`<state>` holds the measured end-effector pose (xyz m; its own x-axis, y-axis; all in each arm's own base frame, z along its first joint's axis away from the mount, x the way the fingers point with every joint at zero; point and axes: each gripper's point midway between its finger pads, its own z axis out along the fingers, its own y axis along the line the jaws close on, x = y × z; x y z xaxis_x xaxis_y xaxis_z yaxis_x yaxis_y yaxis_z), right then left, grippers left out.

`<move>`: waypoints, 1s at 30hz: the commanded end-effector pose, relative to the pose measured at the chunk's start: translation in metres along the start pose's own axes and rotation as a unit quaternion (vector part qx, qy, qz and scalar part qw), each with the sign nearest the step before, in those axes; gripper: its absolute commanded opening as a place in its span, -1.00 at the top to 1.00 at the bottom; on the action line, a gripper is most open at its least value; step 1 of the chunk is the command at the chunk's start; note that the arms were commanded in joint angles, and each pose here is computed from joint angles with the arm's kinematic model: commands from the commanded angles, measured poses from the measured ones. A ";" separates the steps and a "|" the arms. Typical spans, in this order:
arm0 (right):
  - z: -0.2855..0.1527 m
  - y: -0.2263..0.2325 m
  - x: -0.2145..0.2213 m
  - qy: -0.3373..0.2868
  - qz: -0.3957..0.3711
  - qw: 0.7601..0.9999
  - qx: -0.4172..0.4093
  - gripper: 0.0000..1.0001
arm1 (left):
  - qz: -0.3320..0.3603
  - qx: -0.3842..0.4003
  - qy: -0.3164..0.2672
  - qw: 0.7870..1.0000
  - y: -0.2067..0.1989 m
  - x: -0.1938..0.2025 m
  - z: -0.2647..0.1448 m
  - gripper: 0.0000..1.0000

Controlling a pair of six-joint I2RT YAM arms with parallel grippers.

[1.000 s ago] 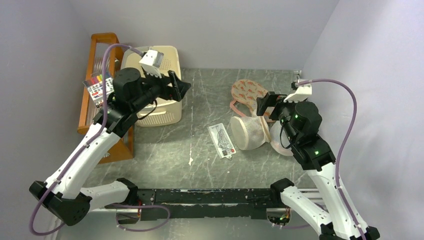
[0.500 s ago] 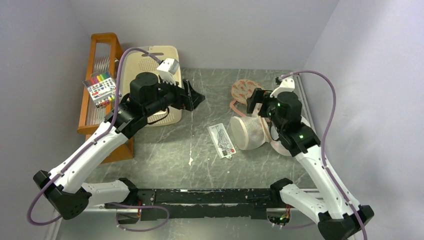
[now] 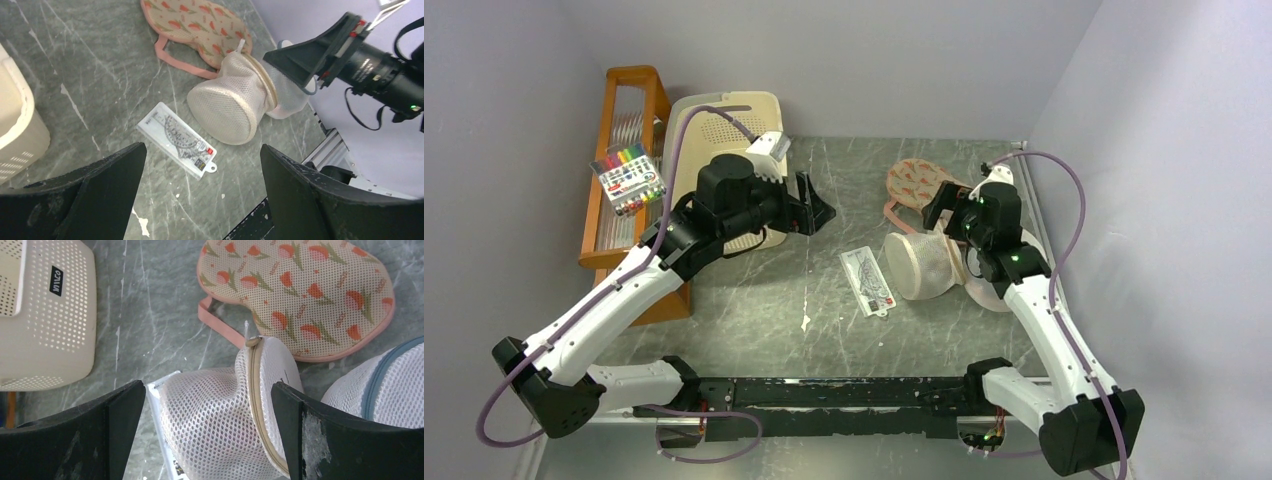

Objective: Unzip the laundry bag and remove the bra

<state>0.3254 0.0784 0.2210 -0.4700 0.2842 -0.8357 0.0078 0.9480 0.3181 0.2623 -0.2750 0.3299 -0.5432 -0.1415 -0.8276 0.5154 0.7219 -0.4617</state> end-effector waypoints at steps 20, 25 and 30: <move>0.008 0.012 0.077 0.100 0.054 0.987 -0.115 -0.83 | -0.013 -0.001 0.055 0.998 -0.005 0.046 0.011 -0.93; -0.014 0.087 0.103 0.143 0.092 0.951 -0.259 -0.80 | -0.009 -0.011 0.056 0.998 -0.004 0.047 0.013 -0.93; -0.072 0.182 0.106 0.153 0.125 0.875 -0.443 -0.83 | -0.014 -0.038 0.050 0.998 0.004 0.047 0.013 -0.93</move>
<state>0.2497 0.2135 0.1595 -0.7421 0.2707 -0.6132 -0.3193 0.6616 0.6785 0.2423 -0.2915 0.2831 -0.6314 -0.0691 -0.7723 0.4880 0.7387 -0.4650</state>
